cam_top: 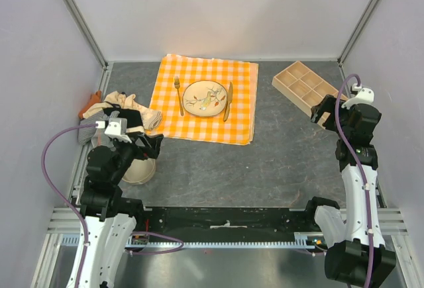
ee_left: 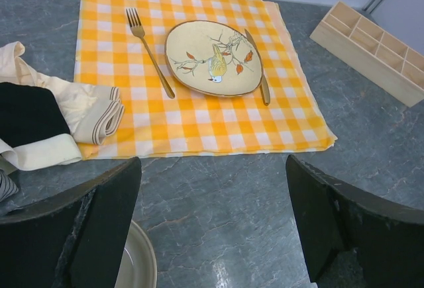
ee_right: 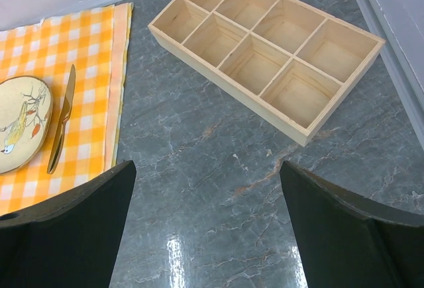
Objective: Roll the underwear
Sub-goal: Pick up the underwear from the corner of the board.
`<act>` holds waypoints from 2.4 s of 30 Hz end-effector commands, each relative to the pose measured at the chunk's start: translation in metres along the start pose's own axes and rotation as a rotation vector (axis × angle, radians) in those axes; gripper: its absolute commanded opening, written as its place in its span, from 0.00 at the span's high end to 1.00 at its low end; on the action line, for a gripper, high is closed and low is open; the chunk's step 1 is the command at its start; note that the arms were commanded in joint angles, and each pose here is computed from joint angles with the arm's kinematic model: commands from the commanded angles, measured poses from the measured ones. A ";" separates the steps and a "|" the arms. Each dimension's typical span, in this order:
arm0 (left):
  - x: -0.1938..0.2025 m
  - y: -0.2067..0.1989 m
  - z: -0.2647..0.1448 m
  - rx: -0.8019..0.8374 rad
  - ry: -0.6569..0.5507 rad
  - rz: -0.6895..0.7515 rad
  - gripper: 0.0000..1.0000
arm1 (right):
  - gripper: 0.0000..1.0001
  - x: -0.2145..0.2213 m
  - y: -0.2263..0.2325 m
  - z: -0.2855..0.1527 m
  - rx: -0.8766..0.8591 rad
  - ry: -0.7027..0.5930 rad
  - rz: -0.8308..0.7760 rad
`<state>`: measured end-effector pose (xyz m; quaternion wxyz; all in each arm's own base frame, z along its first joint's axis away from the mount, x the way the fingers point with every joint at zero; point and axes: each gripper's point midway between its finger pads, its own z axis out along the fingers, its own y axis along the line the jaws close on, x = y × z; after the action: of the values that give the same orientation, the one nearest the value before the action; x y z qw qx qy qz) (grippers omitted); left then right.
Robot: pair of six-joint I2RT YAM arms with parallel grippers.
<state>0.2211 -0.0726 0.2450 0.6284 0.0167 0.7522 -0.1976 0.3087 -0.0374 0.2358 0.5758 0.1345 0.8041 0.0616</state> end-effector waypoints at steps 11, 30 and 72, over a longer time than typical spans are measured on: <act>-0.011 0.023 0.044 -0.139 0.207 -0.020 0.06 | 0.02 -0.002 0.100 -0.004 -0.532 0.040 -0.369; -0.010 0.199 0.090 -0.848 0.531 0.128 0.23 | 0.02 0.119 0.166 -0.015 -0.907 0.365 -0.619; -0.157 0.041 0.034 -0.321 0.168 -0.014 0.98 | 0.02 0.131 0.182 -0.044 -1.080 0.381 -0.682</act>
<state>0.3088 0.0549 0.3505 0.5405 -0.1328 0.8269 0.0802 0.2568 0.1696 0.1487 0.3630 -0.4112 0.7891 0.2764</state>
